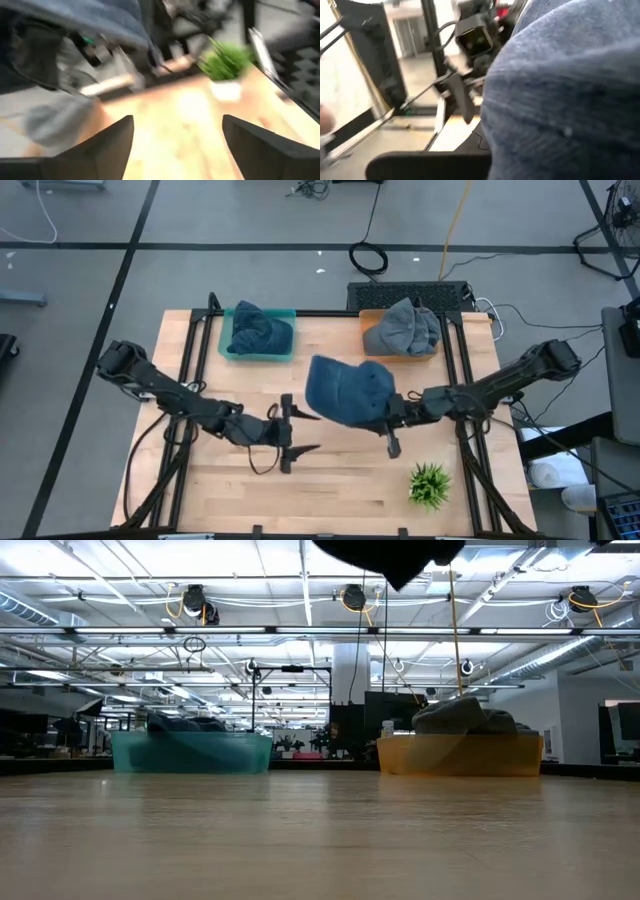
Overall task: Pick & Place hat
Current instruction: Put the dark blue cap into the blue bin
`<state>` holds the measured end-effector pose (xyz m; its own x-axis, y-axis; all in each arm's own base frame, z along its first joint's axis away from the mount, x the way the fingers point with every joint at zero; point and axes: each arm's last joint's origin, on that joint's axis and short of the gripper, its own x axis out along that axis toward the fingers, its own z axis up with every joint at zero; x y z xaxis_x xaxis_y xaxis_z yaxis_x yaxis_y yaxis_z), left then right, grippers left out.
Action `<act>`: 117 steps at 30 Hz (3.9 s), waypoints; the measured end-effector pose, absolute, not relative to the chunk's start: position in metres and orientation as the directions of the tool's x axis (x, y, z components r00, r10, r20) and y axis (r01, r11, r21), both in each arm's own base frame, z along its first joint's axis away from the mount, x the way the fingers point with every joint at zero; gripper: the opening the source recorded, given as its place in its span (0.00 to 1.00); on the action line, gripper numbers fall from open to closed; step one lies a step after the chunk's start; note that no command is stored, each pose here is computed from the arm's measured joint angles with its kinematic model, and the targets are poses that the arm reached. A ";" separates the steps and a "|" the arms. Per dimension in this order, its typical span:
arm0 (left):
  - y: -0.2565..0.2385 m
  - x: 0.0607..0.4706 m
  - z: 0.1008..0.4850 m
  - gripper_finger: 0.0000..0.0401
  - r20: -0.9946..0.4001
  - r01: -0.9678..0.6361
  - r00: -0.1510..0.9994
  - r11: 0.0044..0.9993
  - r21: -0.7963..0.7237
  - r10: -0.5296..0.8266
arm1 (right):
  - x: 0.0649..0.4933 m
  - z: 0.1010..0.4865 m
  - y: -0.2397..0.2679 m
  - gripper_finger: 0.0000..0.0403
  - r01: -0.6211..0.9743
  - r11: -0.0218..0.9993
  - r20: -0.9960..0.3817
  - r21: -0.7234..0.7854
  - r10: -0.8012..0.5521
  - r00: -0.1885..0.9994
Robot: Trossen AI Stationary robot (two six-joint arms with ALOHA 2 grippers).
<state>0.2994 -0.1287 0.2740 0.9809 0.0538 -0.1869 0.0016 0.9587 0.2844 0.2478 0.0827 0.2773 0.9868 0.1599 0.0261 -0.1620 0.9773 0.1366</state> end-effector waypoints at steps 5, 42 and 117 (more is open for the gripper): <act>-0.127 0.287 0.276 0.84 -0.299 0.183 0.947 0.964 0.194 -0.119 | 0.235 0.268 0.089 0.00 -0.162 0.960 -0.143 0.230 0.198 0.970; -0.029 0.270 0.317 0.85 -0.211 0.462 0.786 0.780 -0.422 -0.581 | 0.297 0.290 0.150 0.00 -0.733 0.680 -0.290 -0.001 0.702 0.651; -0.035 0.279 0.331 0.01 0.031 0.669 0.281 0.173 -0.723 -0.959 | 0.290 0.323 0.145 0.20 -0.517 0.848 -0.365 0.117 0.520 0.772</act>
<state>0.2790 -0.0345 0.3314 0.2815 -0.9591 0.0305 0.6693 0.1734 -0.7225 0.2897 0.1446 0.3229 0.7721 0.5205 -0.3646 -0.5165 0.8482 0.1170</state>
